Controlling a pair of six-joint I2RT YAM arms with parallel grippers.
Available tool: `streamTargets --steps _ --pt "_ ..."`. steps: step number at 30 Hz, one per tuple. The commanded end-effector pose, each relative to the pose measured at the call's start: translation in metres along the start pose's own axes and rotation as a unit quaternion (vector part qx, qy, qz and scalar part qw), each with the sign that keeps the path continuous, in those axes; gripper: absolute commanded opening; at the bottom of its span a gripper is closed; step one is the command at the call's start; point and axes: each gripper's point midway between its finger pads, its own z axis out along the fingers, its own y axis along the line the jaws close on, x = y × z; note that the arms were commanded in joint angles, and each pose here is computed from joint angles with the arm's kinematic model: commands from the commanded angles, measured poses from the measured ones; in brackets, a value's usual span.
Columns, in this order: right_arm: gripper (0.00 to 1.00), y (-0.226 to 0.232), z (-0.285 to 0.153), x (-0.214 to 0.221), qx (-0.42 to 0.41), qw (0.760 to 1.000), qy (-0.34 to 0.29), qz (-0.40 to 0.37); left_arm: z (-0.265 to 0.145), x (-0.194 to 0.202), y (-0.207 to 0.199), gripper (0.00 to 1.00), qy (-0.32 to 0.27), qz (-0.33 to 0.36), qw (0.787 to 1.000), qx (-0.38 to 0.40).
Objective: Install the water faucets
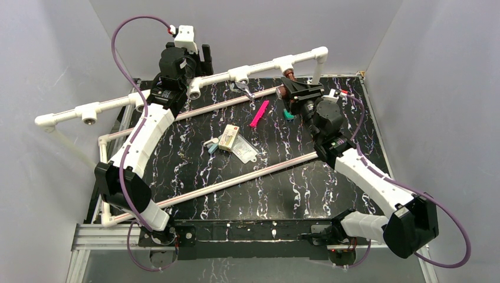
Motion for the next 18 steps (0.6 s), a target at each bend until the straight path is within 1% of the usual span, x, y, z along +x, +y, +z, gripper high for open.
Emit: streamTargets --steps 1,2,5,6,11,13,15,18 --pt "0.16 0.059 -0.023 0.016 -0.079 0.996 0.043 -0.003 -0.001 0.126 -0.002 0.76 0.185 0.025 0.982 0.004" --pt "0.21 0.057 -0.025 0.016 -0.080 0.996 0.044 -0.005 0.000 0.126 -0.002 0.76 0.185 0.025 0.982 0.004" --pt "0.43 0.056 -0.028 0.017 -0.084 0.995 0.047 -0.021 -0.001 0.124 0.000 0.76 0.182 0.027 0.983 0.001" --pt "0.49 0.056 -0.029 0.017 -0.083 0.995 0.048 -0.029 -0.001 0.124 0.000 0.76 0.182 0.028 0.983 0.000" --pt "0.69 0.055 -0.036 0.016 -0.079 0.994 0.050 -0.055 0.000 0.125 0.000 0.76 0.183 0.029 0.983 0.001" --pt "0.81 0.052 -0.038 0.016 -0.070 0.994 0.049 -0.070 0.001 0.127 -0.001 0.76 0.185 0.029 0.982 0.001" --pt "0.86 0.043 -0.039 0.013 -0.047 0.994 0.045 -0.082 0.001 0.126 -0.001 0.76 0.184 0.027 0.983 0.002" --pt "0.90 0.032 -0.045 0.009 -0.029 0.995 0.040 -0.092 0.001 0.127 -0.002 0.76 0.184 0.025 0.982 0.005"
